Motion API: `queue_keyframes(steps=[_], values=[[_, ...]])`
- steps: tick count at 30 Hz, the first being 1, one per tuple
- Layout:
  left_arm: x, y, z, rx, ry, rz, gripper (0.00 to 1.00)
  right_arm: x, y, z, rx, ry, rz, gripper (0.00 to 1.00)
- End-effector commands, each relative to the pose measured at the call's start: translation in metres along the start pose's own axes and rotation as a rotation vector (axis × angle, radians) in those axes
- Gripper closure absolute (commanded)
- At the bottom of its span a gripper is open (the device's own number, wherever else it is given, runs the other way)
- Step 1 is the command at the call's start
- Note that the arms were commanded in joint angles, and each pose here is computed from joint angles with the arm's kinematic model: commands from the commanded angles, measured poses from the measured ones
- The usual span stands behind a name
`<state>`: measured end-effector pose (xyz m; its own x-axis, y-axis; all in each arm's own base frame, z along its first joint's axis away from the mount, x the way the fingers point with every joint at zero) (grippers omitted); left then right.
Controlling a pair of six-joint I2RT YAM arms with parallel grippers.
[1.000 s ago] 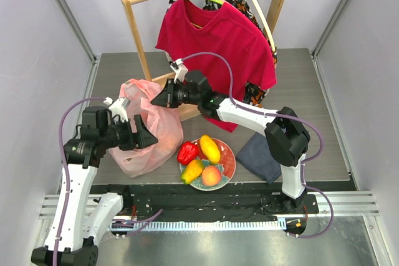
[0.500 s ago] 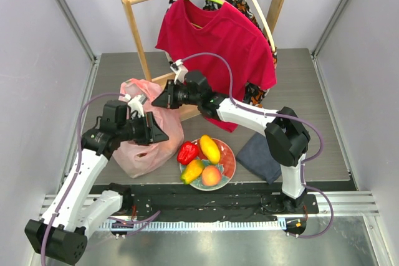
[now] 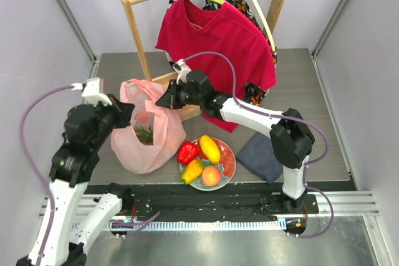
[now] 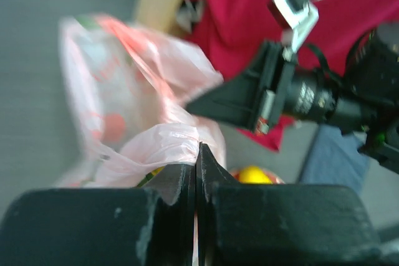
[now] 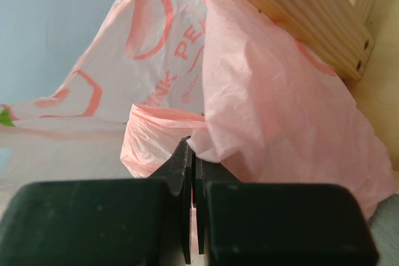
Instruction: Place the fruits into the plastic bag
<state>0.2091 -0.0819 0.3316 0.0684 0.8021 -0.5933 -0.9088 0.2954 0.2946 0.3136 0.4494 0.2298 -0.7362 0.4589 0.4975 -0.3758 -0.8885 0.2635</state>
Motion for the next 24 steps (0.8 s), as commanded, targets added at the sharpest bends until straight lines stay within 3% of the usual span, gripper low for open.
queue_keyframes(steps=[1,3,9,10,12,13,15,16,18,24], values=[[0.005,0.029,0.054,-0.330,-0.107,0.051,1.00,0.014,0.031,0.042,-0.117,0.077,-0.031,0.99],[0.003,0.036,0.063,-0.409,-0.132,0.025,1.00,0.009,0.033,0.039,-0.111,0.084,-0.053,0.99],[0.018,0.014,0.045,-0.340,-0.236,0.057,1.00,-0.003,0.036,0.034,-0.091,0.090,-0.092,0.99],[0.024,0.009,0.041,-0.335,-0.263,0.077,1.00,-0.002,0.038,0.035,-0.092,0.093,-0.093,0.95],[0.028,0.008,0.040,-0.345,-0.271,0.085,1.00,-0.003,0.043,0.035,-0.090,0.111,-0.101,0.84],[0.030,0.007,0.038,-0.348,-0.277,0.083,1.00,0.003,0.050,0.041,-0.105,0.126,-0.092,0.70],[0.032,0.005,0.033,-0.345,-0.281,0.076,1.00,0.005,0.057,0.042,-0.112,0.165,-0.091,0.53],[0.031,0.007,0.035,-0.362,-0.281,0.063,1.00,0.007,0.062,0.043,-0.115,0.183,-0.090,0.37],[0.033,0.007,0.031,-0.359,-0.282,0.061,1.00,0.017,0.075,0.052,-0.136,0.242,-0.072,0.20],[0.038,0.011,0.028,-0.374,-0.286,0.072,1.00,0.038,0.116,0.071,-0.207,0.342,-0.059,0.09]])
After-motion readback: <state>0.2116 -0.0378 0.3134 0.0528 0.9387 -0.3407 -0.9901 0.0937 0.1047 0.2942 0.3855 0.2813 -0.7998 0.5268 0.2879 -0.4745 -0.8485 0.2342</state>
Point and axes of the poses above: each gripper's point midway between its finger pads, its own y axis back along the fingers, its own x axis along the line the jaws close on, z = x × y, the point moved 3 cm from there along y, back along the fingers, and after that the axes turned 14 degrees about y, right-handed, at the moved point
